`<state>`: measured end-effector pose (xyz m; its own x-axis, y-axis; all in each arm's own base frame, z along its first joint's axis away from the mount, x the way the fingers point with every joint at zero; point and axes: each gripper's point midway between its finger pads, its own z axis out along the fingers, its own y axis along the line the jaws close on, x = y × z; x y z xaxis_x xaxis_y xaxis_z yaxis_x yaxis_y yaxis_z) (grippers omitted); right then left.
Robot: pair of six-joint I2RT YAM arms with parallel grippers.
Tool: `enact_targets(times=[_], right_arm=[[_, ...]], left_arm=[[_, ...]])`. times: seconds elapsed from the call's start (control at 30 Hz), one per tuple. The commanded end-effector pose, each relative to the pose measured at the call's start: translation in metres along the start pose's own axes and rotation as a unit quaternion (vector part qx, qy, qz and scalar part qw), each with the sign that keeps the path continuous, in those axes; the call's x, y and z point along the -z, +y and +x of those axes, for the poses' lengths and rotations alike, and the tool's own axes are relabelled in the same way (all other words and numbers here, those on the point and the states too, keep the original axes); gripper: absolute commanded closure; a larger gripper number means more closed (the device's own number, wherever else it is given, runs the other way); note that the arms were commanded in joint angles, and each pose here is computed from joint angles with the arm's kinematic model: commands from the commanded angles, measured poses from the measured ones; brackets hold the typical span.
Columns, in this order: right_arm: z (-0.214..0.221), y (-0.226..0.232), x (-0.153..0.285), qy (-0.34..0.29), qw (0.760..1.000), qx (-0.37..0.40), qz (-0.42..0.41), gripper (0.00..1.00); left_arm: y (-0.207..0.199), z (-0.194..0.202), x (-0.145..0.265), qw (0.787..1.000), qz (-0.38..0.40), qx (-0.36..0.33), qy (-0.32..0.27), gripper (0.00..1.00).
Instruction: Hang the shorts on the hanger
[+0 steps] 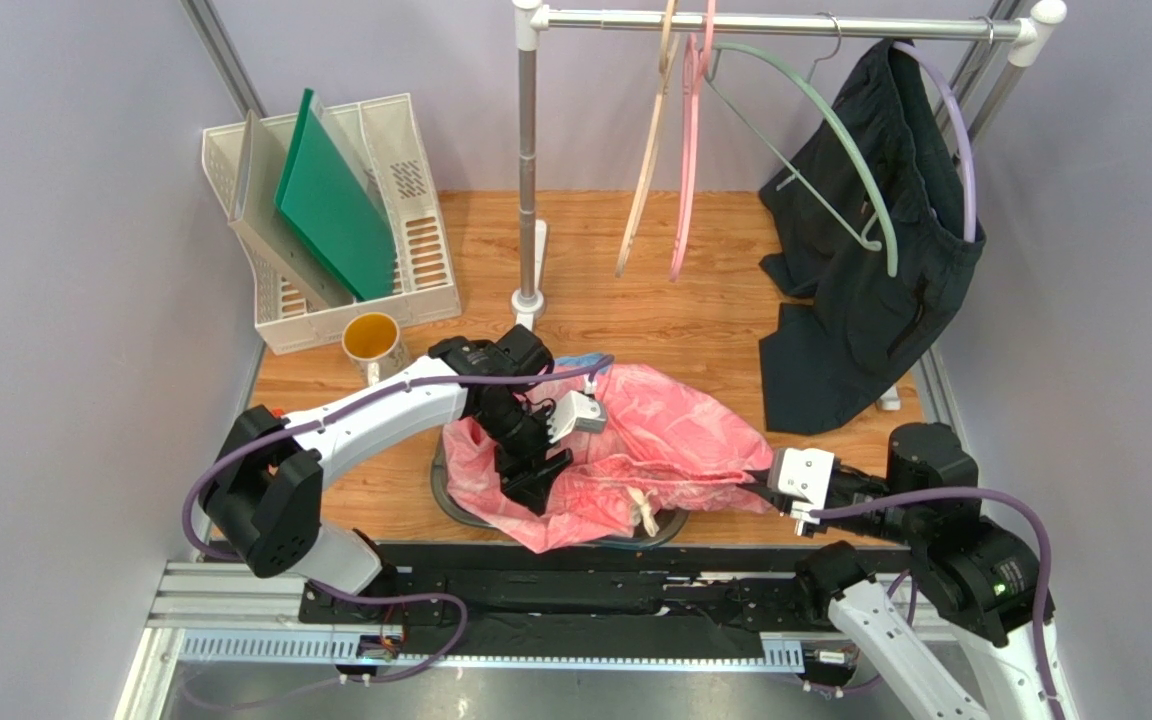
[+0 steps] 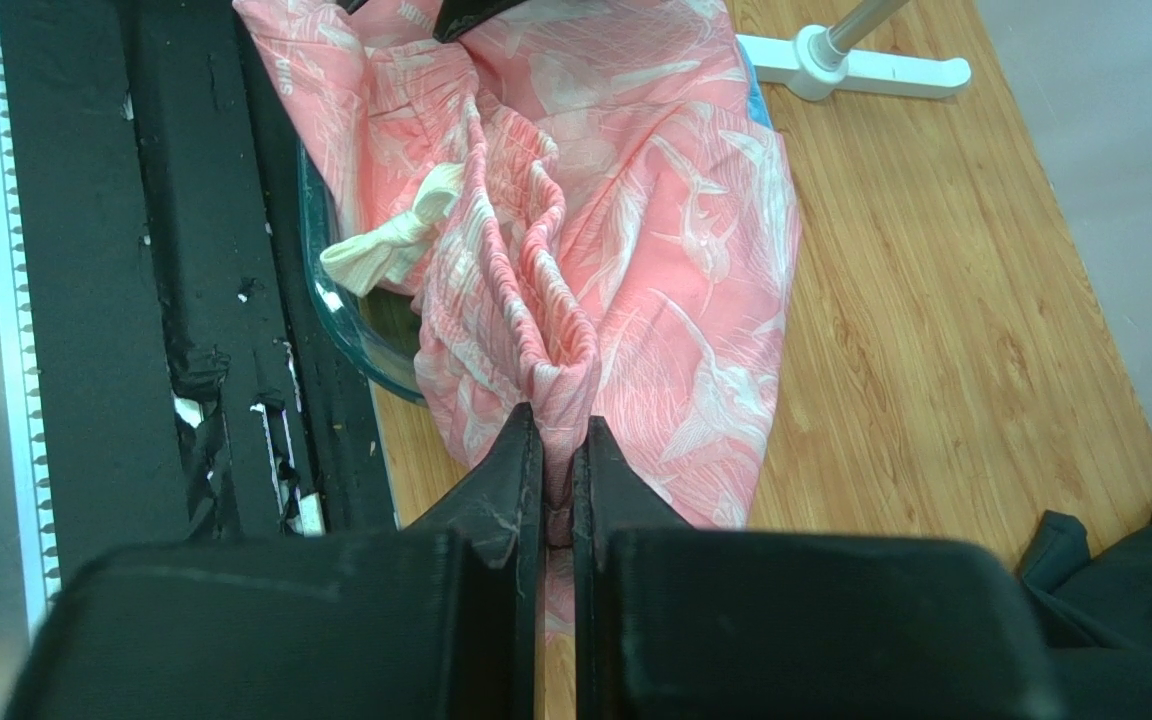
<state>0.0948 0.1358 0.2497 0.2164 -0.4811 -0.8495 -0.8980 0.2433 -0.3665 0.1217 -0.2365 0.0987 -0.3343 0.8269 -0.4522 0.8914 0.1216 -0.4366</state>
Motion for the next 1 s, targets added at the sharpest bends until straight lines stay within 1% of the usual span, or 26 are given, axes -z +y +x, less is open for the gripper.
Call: enact_targets(times=[0.0, 0.13, 0.27, 0.33, 0.43, 0.57, 0.6, 0.67, 0.7, 0.73, 0.77, 0.8, 0.87, 0.9, 0.97], right_arm=[[-0.001, 0.003, 0.003, -0.008, 1.0, 0.025, 0.002, 1.0], [-0.001, 0.004, 0.003, -0.01, 1.0, 0.027, 0.001, 1.0], [0.0, 0.004, 0.002, -0.009, 1.0, 0.025, 0.0, 1.0], [0.0, 0.004, 0.002, -0.009, 1.0, 0.025, 0.0, 1.0], [0.001, 0.005, 0.001, -0.009, 1.0, 0.022, -0.002, 1.0], [0.0, 0.004, 0.001, -0.011, 1.0, 0.023, -0.001, 1.0], [0.0, 0.004, 0.001, -0.011, 1.0, 0.021, -0.002, 1.0], [-0.002, 0.003, 0.001, -0.012, 1.0, 0.022, 0.0, 1.0], [-0.001, 0.003, 0.0, -0.011, 1.0, 0.02, -0.001, 1.0], [-0.002, 0.002, 0.0, -0.012, 1.0, 0.019, 0.0, 1.0], [-0.001, 0.002, 0.0, -0.011, 1.0, 0.018, -0.001, 1.0], [-0.002, 0.001, 0.0, -0.013, 1.0, 0.018, 0.0, 1.0], [-0.002, 0.001, -0.001, -0.014, 1.0, 0.013, 0.001, 1.0], [-0.002, 0.001, -0.002, -0.014, 1.0, 0.013, 0.001, 1.0], [-0.003, -0.002, -0.002, -0.014, 1.0, 0.013, 0.005, 1.0]], left_arm=[[0.003, -0.003, 0.006, 1.0, -0.016, -0.023, 0.003, 0.33], [0.004, 0.006, 0.005, 0.999, -0.017, -0.02, 0.019, 0.33], [0.012, 0.005, -0.001, 0.999, -0.023, -0.008, 0.027, 0.32], [0.015, 0.003, -0.003, 0.999, -0.025, 0.003, 0.026, 0.3], [0.013, -0.012, -0.004, 1.0, -0.015, 0.002, -0.002, 0.27], [0.015, -0.032, -0.002, 0.999, -0.016, -0.007, -0.033, 0.28], [0.01, -0.036, -0.001, 0.999, -0.005, -0.009, -0.044, 0.31], [0.002, -0.046, 0.007, 0.997, 0.001, -0.027, -0.07, 0.34], [-0.004, -0.05, 0.01, 0.996, 0.009, -0.032, -0.082, 0.38], [-0.008, -0.054, 0.015, 0.995, 0.005, -0.041, -0.094, 0.41], [-0.009, -0.056, 0.017, 0.994, 0.003, -0.046, -0.102, 0.43], [-0.009, -0.058, 0.018, 0.993, -0.002, -0.043, -0.107, 0.48], [-0.009, -0.058, 0.018, 0.993, -0.003, -0.041, -0.108, 0.54], [-0.007, -0.057, 0.017, 0.994, -0.005, -0.034, -0.104, 0.64], [-0.005, -0.055, 0.012, 0.995, -0.001, -0.02, -0.097, 0.74]])
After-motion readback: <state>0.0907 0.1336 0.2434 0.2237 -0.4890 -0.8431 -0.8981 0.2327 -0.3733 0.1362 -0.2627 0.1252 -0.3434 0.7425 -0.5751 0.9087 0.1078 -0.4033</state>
